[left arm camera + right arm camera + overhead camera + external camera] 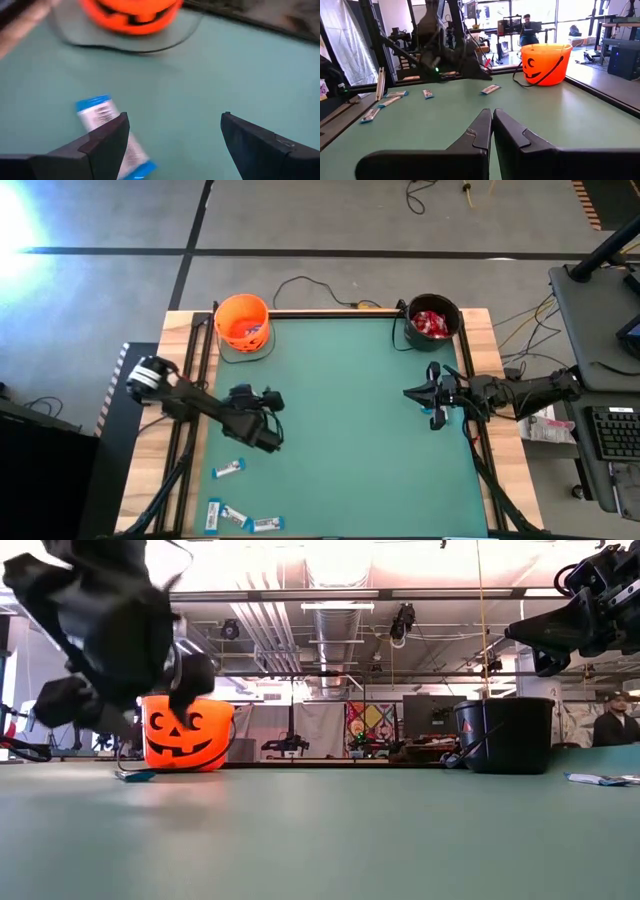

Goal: Sort candy by brand, put in halloween buckets
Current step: Put the white chocolate into the orange bucket

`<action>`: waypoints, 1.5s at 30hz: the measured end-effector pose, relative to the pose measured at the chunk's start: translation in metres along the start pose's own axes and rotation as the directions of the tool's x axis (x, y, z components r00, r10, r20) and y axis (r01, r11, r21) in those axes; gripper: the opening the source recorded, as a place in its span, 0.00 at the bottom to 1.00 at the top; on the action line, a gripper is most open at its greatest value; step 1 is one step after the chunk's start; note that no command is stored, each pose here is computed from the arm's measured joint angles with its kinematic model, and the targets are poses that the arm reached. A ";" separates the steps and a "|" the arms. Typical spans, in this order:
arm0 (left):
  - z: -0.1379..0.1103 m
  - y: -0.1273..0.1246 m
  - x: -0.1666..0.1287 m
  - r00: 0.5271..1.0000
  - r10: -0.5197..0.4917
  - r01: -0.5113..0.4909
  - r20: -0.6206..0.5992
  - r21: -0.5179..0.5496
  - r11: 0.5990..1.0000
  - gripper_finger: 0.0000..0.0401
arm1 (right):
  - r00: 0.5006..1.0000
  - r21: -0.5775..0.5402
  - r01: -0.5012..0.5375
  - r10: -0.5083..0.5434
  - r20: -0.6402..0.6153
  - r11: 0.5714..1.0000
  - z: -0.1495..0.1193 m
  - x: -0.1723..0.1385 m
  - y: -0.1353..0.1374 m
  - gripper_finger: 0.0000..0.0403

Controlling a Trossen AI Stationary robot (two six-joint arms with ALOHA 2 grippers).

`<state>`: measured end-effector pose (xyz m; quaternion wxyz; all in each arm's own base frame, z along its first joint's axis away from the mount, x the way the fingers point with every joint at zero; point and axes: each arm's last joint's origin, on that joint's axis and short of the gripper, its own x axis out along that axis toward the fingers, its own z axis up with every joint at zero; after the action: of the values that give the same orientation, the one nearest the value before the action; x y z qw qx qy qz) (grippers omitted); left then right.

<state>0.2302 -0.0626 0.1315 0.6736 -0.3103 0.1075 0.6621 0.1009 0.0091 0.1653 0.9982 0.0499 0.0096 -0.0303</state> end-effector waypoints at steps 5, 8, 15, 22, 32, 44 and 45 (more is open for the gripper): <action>-0.012 -0.001 0.027 0.990 0.140 -0.140 -0.032 -0.001 0.990 0.74 | 1.000 0.000 0.000 0.000 0.000 1.000 0.000 0.000 0.000 0.02; -0.015 -0.003 0.041 0.983 0.183 -0.184 -0.019 -0.015 0.983 0.74 | 1.000 0.000 0.000 0.000 0.000 1.000 0.000 0.000 0.000 0.02; -0.010 -0.002 0.055 0.954 0.295 -0.295 -0.051 0.006 0.955 0.74 | 1.000 0.000 0.000 0.000 0.000 1.000 0.000 0.000 0.000 0.02; -0.012 -0.010 0.038 0.954 0.286 -0.284 -0.095 0.026 0.958 0.74 | 1.000 0.000 0.000 0.000 0.000 1.000 0.000 0.000 0.000 0.02; -0.010 -0.010 0.024 0.932 0.351 -0.341 -0.095 0.104 0.934 0.74 | 1.000 0.000 0.000 0.000 0.000 1.000 0.000 0.000 0.000 0.02; -0.037 -0.004 0.047 0.904 0.424 -0.415 -0.056 0.124 0.901 0.74 | 1.000 0.000 -0.001 0.001 0.000 1.000 0.000 0.000 0.000 0.02; -0.037 -0.005 0.049 0.904 0.424 -0.416 -0.052 0.119 0.902 0.73 | 1.000 0.000 -0.001 0.001 0.000 1.000 0.000 0.000 0.000 0.02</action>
<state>0.2495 -0.0425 0.0760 0.5260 -0.2691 0.2324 0.7726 0.1009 0.0092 0.1653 0.9983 0.0499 0.0097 -0.0299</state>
